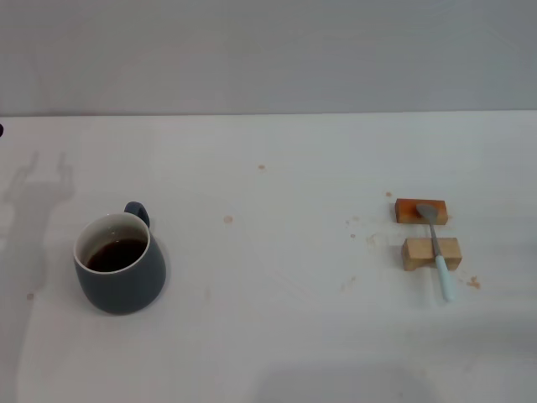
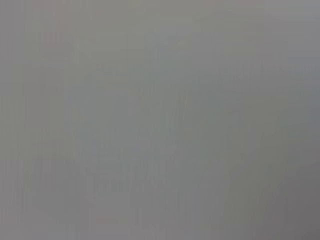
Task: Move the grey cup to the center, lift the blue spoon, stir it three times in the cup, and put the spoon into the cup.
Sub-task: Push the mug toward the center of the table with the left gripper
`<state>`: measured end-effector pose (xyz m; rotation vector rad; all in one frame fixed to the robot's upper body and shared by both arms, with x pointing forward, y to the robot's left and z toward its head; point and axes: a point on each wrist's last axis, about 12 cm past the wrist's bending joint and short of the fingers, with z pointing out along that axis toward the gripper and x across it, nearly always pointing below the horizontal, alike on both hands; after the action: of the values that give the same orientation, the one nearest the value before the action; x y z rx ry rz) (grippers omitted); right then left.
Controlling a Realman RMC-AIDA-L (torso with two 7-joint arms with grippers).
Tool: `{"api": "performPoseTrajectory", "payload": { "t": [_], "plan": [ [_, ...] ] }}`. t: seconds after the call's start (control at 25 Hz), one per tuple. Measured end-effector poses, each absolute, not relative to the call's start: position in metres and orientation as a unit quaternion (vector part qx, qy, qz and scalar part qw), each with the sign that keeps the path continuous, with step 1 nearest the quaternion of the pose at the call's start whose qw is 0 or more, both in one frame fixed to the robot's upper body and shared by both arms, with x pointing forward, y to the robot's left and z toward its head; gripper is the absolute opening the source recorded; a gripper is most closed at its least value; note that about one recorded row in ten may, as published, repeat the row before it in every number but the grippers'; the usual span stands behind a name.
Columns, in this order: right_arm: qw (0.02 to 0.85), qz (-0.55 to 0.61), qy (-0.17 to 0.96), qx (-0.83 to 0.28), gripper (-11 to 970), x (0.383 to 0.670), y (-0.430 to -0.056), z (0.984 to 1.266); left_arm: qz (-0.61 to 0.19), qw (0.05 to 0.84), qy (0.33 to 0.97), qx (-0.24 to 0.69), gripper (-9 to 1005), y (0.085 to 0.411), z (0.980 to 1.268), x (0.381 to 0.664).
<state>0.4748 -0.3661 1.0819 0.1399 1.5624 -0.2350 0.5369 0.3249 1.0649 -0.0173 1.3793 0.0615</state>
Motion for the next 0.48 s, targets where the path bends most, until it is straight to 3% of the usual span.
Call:
{"api": "performPoseTrajectory", "payload": {
  "t": [0.48],
  "plan": [
    [0.702,-0.102,0.702,0.06,739,0.475,-0.3633,1.0822,0.049,0.771,0.635,-0.018,219,0.3346,1.0604,0.5294]
  ]
}}
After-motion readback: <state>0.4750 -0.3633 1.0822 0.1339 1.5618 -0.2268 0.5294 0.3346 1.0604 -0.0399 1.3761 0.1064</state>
